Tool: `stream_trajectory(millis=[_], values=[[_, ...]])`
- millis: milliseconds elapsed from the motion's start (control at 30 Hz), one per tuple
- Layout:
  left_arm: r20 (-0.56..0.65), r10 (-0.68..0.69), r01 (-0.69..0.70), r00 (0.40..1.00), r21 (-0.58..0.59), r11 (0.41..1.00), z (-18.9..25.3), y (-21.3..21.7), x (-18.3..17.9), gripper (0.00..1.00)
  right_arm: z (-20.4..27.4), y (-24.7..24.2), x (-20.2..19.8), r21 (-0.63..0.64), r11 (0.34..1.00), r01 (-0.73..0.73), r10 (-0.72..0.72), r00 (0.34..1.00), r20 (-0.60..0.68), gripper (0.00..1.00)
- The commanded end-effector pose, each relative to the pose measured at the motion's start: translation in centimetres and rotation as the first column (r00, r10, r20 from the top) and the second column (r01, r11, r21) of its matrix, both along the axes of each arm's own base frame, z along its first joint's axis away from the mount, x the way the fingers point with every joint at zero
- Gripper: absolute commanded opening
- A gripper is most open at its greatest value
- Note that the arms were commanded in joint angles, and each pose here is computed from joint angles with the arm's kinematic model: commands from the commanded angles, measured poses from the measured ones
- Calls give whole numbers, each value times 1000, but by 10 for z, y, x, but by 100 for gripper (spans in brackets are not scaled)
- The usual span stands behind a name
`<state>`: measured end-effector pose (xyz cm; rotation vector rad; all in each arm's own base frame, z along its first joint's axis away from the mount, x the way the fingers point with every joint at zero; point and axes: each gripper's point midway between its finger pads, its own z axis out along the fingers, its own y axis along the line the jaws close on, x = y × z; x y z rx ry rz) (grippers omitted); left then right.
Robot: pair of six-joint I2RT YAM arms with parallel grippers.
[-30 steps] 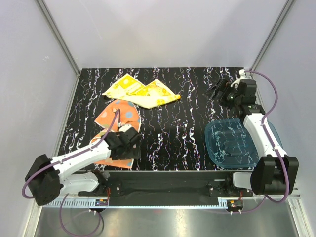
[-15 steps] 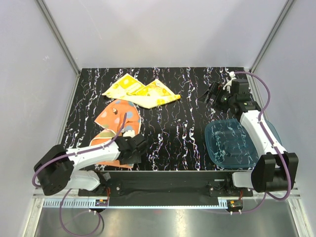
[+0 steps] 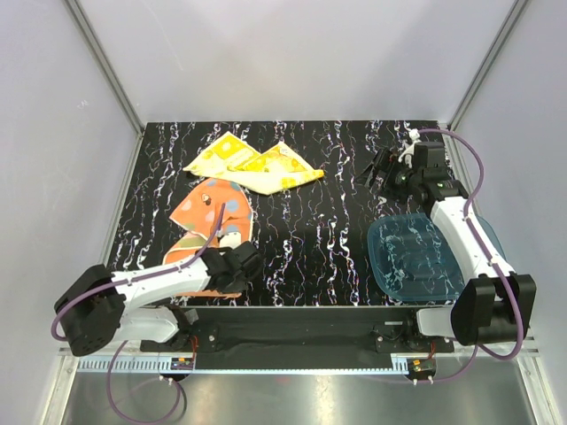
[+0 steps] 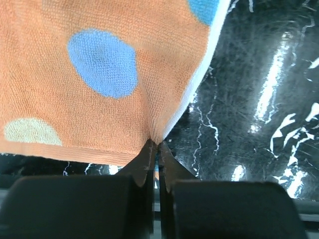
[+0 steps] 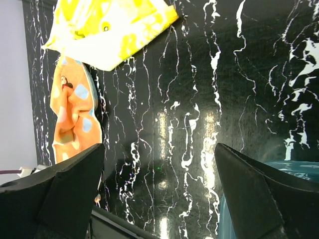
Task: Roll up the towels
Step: Flatten the towel
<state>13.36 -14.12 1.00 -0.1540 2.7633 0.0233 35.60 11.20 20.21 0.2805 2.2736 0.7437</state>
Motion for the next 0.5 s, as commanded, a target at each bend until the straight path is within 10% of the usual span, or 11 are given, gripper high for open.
stream_trajectory(millis=[0, 467], values=[[-13, -61, 59, 998, -96, 994, 1, -21, -10, 0, 26, 19, -3, 25, 997, -71, 70, 996, 57, 100], [-2, -135, 131, 991, -219, 967, 70, -6, -67, 0, -3, 210, -38, 43, 896, -443, 444, 895, -35, 90]])
